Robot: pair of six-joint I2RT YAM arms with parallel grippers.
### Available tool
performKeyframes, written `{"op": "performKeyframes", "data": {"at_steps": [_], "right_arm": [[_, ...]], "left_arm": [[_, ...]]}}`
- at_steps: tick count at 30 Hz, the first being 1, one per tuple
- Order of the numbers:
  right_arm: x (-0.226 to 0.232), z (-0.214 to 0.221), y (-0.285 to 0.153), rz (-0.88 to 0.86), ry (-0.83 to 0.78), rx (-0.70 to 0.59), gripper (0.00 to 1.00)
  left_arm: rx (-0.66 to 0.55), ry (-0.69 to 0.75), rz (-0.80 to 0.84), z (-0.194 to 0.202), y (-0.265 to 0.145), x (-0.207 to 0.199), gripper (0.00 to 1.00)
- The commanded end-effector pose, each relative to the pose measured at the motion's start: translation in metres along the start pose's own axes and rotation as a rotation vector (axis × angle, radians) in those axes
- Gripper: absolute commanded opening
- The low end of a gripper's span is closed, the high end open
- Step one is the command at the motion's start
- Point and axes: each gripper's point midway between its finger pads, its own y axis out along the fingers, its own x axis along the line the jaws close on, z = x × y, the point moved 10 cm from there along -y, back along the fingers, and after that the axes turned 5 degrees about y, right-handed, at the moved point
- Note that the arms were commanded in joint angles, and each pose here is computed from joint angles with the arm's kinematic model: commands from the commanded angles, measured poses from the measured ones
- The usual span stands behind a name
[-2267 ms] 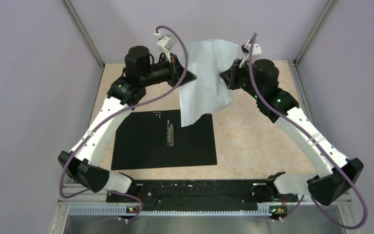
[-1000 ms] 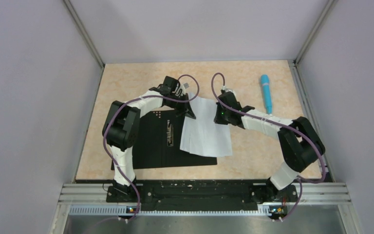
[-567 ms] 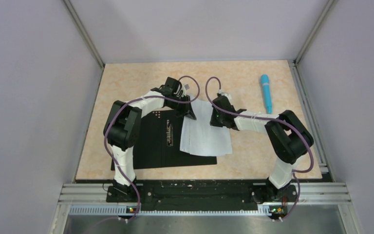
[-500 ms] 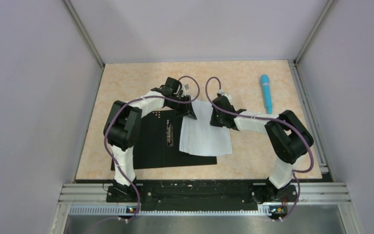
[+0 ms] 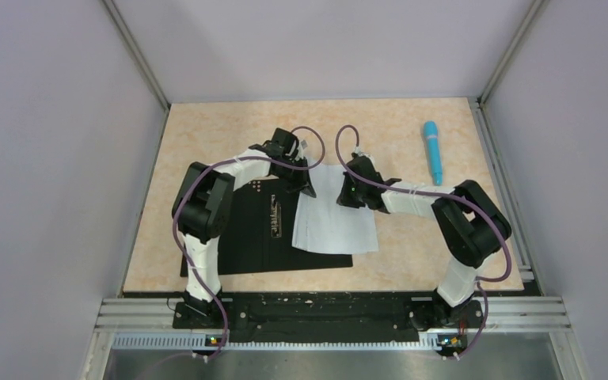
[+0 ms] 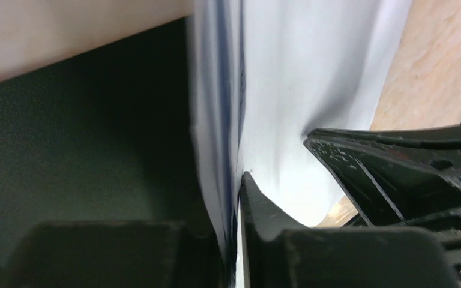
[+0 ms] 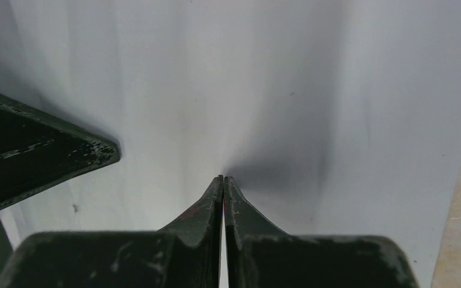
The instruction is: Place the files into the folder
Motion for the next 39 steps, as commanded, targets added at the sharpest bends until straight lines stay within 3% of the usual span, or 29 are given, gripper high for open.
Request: {"op": "performKeyframes", "data": {"at_steps": [1,3,5,11,14,17,22,29,39], "right_arm": [[0.016,-0.008,-0.018,-0.086,0.006,-0.045,0.02],[0.019,-0.013,-0.025,-0.097,0.0,-0.066,0.04],[0.019,-0.02,-0.038,-0.094,-0.02,-0.094,0.13],[-0.002,-0.072,-0.089,-0.28,-0.057,-0.259,0.64],[-0.014,-0.1,-0.123,-0.377,-0.117,-0.4,0.82],[-0.016,-0.115,-0.155,-0.44,-0.227,-0.551,0.91],[-0.027,-0.135,-0.208,-0.659,-0.347,-0.75,0.99],[-0.01,-0.146,-0.254,-0.929,-0.532,-0.755,0.99],[0.011,-0.149,-0.3,-1.014,-0.772,-0.852,0.99]], "left_arm": [[-0.026,-0.001,-0.048,-0.007,0.008,0.0,0.06],[-0.024,0.005,-0.07,-0.007,0.008,0.001,0.0],[-0.036,0.065,-0.089,-0.009,0.004,-0.004,0.0],[-0.236,0.478,-0.136,-0.009,-0.039,-0.041,0.0],[-0.382,0.72,-0.106,-0.003,-0.068,-0.063,0.0],[-0.519,0.902,-0.033,0.002,-0.101,-0.079,0.0],[-0.702,1.113,0.027,0.011,-0.162,-0.105,0.0],[-0.989,1.285,0.142,0.029,-0.228,-0.136,0.0],[-1.138,1.378,0.275,0.046,-0.291,-0.17,0.0]]}}
